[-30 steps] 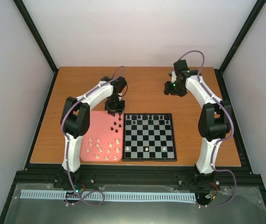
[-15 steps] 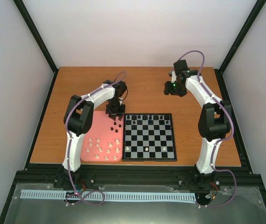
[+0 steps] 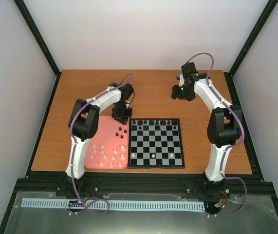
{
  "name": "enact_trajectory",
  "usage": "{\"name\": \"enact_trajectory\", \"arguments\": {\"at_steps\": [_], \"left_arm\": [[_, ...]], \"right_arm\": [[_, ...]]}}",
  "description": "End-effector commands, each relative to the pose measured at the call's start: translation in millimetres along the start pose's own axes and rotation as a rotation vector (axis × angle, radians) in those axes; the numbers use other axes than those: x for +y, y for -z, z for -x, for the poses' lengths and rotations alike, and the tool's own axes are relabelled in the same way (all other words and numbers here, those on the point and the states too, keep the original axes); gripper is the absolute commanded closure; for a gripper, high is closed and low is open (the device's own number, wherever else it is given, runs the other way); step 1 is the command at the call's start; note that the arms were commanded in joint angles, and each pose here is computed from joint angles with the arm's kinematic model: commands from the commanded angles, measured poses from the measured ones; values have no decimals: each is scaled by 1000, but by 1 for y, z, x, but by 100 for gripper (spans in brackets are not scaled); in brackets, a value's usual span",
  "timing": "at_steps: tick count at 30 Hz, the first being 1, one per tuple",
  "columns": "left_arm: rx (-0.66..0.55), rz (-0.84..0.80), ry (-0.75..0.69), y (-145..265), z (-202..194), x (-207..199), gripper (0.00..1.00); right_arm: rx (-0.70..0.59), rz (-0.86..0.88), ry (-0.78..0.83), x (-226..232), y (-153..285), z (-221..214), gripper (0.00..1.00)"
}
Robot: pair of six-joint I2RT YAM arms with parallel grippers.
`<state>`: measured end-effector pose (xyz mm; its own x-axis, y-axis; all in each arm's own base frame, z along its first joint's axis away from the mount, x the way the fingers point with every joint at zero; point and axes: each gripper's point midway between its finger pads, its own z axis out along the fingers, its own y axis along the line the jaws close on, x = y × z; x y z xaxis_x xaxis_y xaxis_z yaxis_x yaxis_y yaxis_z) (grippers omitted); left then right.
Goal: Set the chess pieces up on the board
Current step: Pick up the chess piece from the storage box, then place the chess piece on the chessboard.
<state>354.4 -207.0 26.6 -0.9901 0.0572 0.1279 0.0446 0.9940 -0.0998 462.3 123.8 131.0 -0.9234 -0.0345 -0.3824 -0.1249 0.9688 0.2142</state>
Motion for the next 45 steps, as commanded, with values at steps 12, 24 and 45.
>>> {"name": "enact_trajectory", "arguments": {"at_steps": [12,24,45], "left_arm": [[-45,3,-31,36,1,-4,96],[-93,-82,-214,96,-45,-87,94],[-47,25,-323,30,-45,-135,91]], "right_arm": [[-23,-7,4,-4,7,4,45],[-34,-17,7,-5,12,6,45],[-33,-23,10,-6,12,4,45]]}}
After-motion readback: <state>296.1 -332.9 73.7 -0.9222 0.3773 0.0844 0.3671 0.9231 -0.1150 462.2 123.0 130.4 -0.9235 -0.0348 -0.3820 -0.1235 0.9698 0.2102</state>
